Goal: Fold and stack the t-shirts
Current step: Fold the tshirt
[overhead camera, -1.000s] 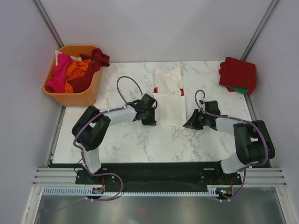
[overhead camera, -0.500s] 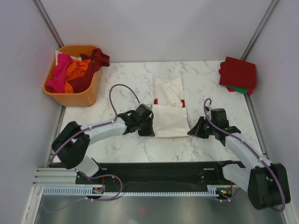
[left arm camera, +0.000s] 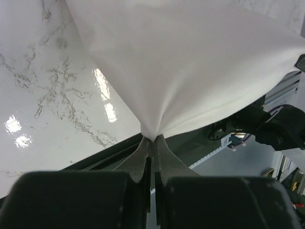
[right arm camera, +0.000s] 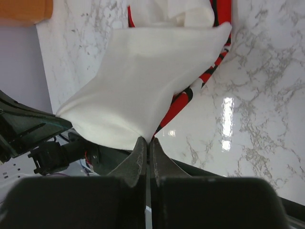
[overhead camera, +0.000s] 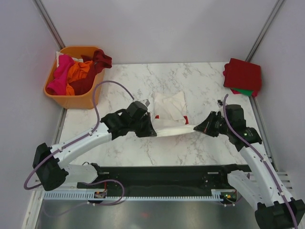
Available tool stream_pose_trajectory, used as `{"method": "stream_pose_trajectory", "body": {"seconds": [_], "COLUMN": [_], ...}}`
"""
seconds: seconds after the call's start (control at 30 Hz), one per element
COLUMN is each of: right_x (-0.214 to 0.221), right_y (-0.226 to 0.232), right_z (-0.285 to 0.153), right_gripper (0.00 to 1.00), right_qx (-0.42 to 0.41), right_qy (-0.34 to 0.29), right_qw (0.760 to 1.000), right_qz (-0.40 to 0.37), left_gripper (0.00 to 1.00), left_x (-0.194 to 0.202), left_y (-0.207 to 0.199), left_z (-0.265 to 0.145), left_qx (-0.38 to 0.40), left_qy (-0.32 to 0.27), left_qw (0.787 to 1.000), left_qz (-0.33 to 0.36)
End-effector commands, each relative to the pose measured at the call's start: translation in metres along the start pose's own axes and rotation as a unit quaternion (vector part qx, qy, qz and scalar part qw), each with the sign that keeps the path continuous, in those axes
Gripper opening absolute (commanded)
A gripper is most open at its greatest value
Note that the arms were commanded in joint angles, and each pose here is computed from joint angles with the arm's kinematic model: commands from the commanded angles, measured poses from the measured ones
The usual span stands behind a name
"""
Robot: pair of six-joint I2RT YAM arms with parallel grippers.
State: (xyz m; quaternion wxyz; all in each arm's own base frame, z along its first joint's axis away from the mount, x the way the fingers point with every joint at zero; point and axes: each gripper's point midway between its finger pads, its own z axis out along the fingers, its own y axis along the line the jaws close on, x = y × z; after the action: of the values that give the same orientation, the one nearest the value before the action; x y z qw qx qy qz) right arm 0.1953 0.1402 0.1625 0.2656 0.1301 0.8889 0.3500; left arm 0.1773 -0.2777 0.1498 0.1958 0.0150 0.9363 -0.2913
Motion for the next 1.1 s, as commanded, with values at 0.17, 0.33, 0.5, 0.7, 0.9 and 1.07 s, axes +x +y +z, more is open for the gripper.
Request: {"method": "stream_pose_trajectory", "body": {"seconds": [0.17, 0.33, 0.5, 0.7, 0.9, 1.07], "right_x": [-0.091, -0.124, -0.153, -0.179, -0.201, -0.221], "right_y": [0.037, 0.043, 0.051, 0.047, 0.035, 0.021], "right_z": [0.000, 0.020, 0.038, 0.071, 0.105, 0.146], "right_gripper": [0.00, 0.00, 0.00, 0.00, 0.00, 0.00], "right_qx": [0.033, 0.044, 0.048, 0.063, 0.088, 0.108], "right_qy": [-0.077, -0.086, -0.093, -0.086, -0.080, -0.070], "right_qw": [0.995, 0.994, 0.992, 0.992, 0.991, 0.990], "right_qz": [-0.045, -0.053, -0.064, -0.065, -0.062, -0.050], "left_gripper": [0.02, 0.02, 0.02, 0.02, 0.02, 0.02], "left_x": [-0.060, -0.102, -0.141, -0.169, -0.193, -0.216], "left_y": [-0.006, -0.012, -0.002, 0.010, 0.028, 0.047], "left_z": [-0.011, -0.007, 0.002, 0.026, 0.056, 0.087], "left_qx": [-0.066, -0.056, -0.053, -0.058, -0.071, -0.069], "left_qy": [-0.013, -0.023, -0.026, -0.011, 0.000, 0.017], "left_qw": [0.998, 0.998, 0.998, 0.998, 0.997, 0.997], "left_qz": [0.019, 0.021, 0.005, -0.004, -0.011, -0.019]}}
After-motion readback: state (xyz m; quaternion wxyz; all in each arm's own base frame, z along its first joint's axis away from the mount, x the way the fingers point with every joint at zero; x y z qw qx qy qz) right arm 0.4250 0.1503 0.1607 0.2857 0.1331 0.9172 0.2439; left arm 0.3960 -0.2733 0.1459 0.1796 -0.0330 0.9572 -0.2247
